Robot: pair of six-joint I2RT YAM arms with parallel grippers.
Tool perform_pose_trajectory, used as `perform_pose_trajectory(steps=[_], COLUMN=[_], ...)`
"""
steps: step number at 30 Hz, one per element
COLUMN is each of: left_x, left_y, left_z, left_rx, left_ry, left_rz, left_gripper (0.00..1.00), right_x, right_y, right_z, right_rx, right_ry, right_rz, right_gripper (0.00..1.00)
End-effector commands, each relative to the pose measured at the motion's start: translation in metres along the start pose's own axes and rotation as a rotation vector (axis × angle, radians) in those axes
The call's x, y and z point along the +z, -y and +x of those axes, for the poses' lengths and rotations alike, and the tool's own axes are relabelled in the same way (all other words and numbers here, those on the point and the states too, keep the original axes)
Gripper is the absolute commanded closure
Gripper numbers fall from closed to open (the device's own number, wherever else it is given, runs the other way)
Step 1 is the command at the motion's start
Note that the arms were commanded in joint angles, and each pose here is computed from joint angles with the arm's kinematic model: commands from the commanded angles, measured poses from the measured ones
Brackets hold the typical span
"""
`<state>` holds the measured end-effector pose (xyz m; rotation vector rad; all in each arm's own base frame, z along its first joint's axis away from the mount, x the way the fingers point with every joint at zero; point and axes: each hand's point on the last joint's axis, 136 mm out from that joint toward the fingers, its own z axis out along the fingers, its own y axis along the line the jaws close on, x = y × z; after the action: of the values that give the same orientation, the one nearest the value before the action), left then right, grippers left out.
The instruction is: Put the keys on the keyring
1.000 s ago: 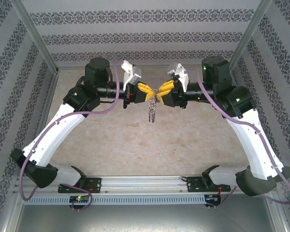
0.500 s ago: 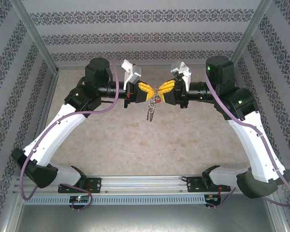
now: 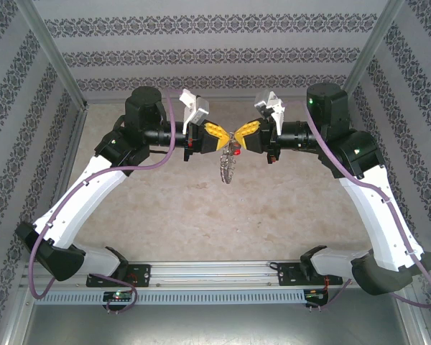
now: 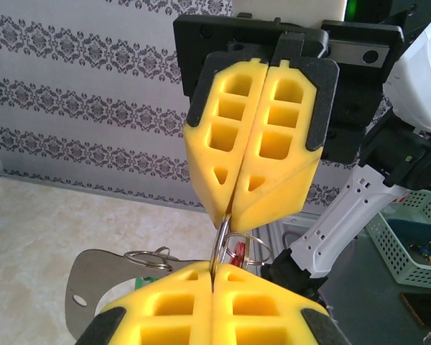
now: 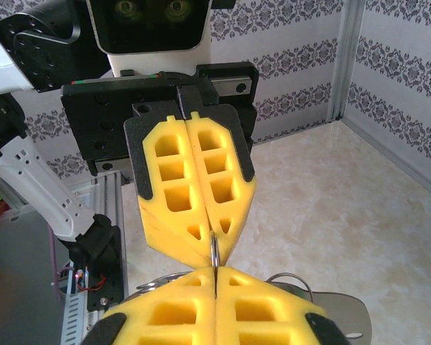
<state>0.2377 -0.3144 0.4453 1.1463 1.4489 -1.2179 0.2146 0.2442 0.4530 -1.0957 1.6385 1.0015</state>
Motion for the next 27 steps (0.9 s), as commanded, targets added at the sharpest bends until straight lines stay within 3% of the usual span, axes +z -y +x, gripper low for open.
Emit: perform_pose_trajectory(steps=[1, 12, 18, 27], left_x=[-0.009, -0.007, -0.007, -0.005], left_y=[0.013, 0.014, 0.013, 0.010], left_z=[-0.024, -0.026, -0.025, -0.020], left_rx=[0.073, 0.062, 0.062, 0.065], left_ry=[0.066, 0.079, 0.076, 0.059], left_rz=[0.024, 0.043, 0.045, 0.034], left_gripper=[1.00, 1.00, 1.00, 1.00], right_x=[-0.004, 0.000, 0.002, 0.001], right_y=[-0.008, -0.006, 0.001, 0.002], right_z=[-0.004, -0.003, 0.002, -0.002], right_rx=[-0.004, 0.015, 0.018, -0.009], right_ry=[0.020, 0.019, -0.006, 0.006], right_rz=[-0.035, -0.049, -0.018, -0.005], right_gripper=[0.84, 0.78, 1.00, 1.00])
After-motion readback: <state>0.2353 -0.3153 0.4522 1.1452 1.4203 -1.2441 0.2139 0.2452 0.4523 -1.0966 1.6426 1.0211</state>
